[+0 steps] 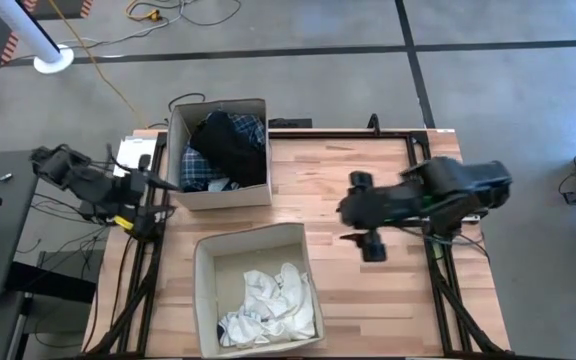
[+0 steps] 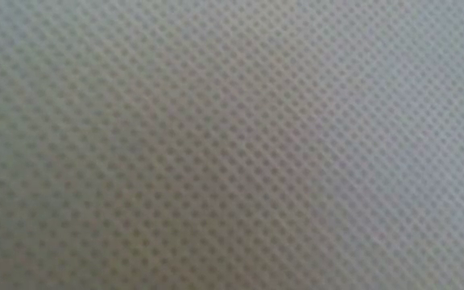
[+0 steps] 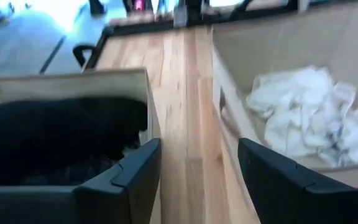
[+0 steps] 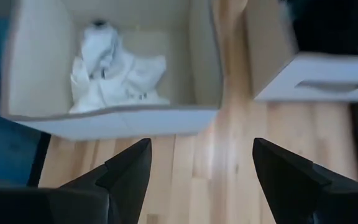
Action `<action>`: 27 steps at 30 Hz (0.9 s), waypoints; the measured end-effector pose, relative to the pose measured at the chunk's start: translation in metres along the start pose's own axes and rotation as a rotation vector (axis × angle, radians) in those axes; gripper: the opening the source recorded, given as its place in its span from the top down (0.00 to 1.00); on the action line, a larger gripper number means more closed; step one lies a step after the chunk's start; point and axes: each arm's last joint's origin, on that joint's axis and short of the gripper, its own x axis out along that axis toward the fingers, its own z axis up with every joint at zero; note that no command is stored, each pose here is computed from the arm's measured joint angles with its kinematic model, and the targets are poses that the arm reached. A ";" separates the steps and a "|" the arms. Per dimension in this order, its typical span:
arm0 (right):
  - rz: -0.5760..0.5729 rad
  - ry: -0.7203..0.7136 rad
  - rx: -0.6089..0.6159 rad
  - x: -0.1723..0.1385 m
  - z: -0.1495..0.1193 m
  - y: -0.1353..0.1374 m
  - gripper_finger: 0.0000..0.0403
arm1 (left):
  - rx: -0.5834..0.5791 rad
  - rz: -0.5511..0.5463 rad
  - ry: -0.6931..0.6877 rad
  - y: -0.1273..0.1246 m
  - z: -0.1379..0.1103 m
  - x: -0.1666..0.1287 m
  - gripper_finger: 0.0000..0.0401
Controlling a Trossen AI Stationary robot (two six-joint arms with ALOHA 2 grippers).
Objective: Sort clothes
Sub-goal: Return to Home Position
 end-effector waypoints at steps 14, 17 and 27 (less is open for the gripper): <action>-0.012 -0.355 0.035 -0.044 -0.091 -0.017 0.28 | -0.025 -0.235 -0.303 0.004 -0.045 -0.004 0.48; 0.003 -0.422 0.066 -0.033 -0.115 -0.022 0.28 | -0.054 -0.303 -0.355 0.000 -0.057 0.003 0.48; 0.057 -0.544 0.058 0.016 -0.174 -0.024 0.28 | -0.054 -0.359 -0.350 -0.014 -0.081 0.029 0.48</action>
